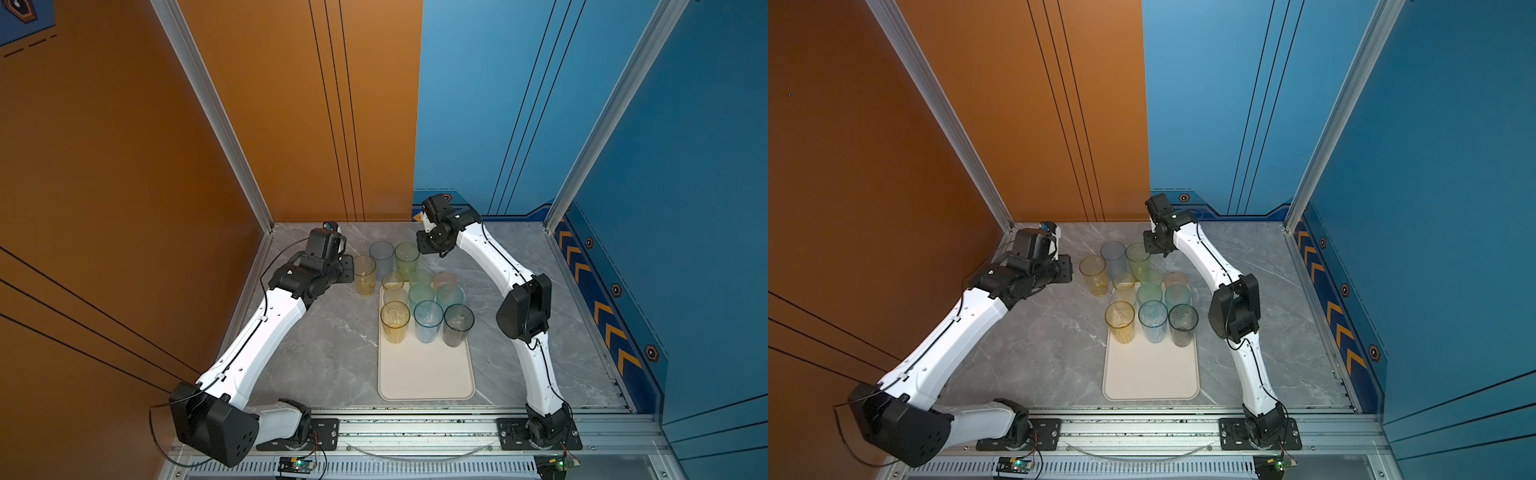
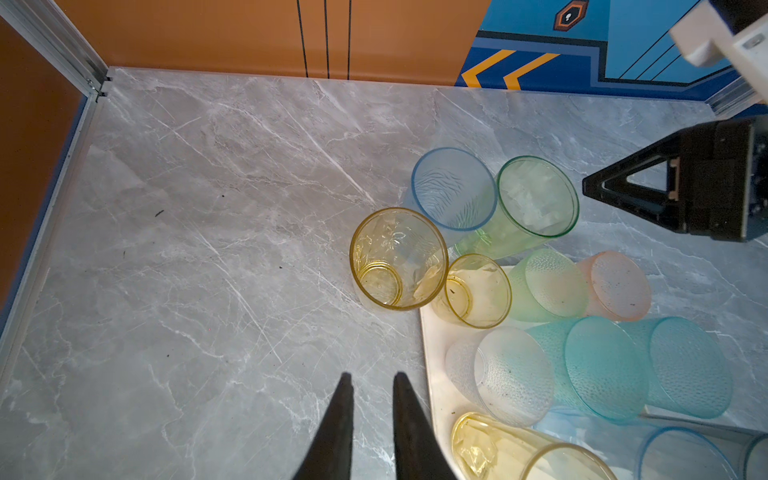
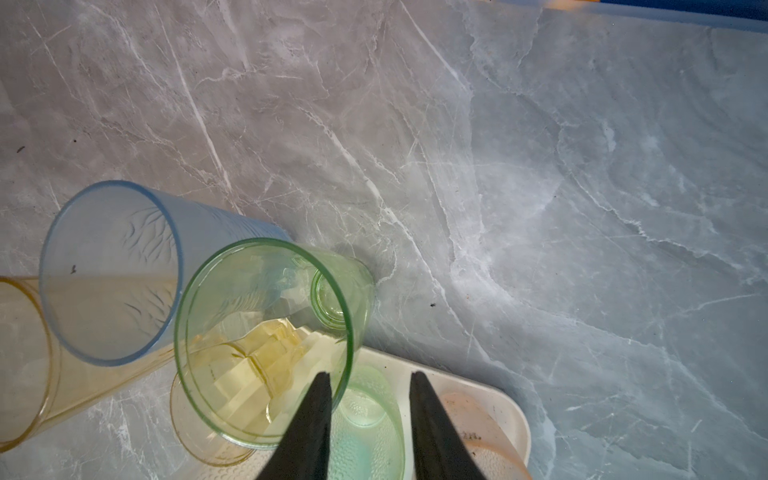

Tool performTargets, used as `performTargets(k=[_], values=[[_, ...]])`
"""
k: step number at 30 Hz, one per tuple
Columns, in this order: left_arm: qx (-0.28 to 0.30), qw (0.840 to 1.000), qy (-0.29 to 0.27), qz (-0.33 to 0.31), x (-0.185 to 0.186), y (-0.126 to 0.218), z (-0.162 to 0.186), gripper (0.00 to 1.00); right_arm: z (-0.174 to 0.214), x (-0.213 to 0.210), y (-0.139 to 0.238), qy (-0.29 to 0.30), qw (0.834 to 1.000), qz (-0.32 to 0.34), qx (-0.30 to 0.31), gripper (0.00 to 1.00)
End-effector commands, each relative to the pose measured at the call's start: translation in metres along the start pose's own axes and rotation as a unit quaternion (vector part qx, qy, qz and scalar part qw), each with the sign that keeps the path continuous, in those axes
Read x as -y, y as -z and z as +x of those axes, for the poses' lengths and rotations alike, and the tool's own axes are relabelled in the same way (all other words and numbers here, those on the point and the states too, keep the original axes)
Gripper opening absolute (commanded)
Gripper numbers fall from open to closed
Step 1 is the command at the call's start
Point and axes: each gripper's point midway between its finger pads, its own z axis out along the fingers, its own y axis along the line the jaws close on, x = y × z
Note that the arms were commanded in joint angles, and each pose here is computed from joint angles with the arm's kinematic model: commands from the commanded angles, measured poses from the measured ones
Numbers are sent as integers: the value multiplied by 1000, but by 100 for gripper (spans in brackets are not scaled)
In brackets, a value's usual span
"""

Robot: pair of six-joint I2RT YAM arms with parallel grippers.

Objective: Place the glasses into the tray
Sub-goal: 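Lower right gripper around the green glass rim and close it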

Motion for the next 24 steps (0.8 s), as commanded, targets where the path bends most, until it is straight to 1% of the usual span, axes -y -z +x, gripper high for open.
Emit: performTargets(k=[1,15,24], values=[[-21,1000,-8,1,-3,-5,12,20,5,-1,-7,4,1000,-7,-17,31],[-24,1000,-6,2,-5,-5,14,20,4,-9,-19,4,1000,-16,-20,30],[-27,1000,-4,1,-7,-6,17,20,7,-10,-31,3,999,-15,-28,24]])
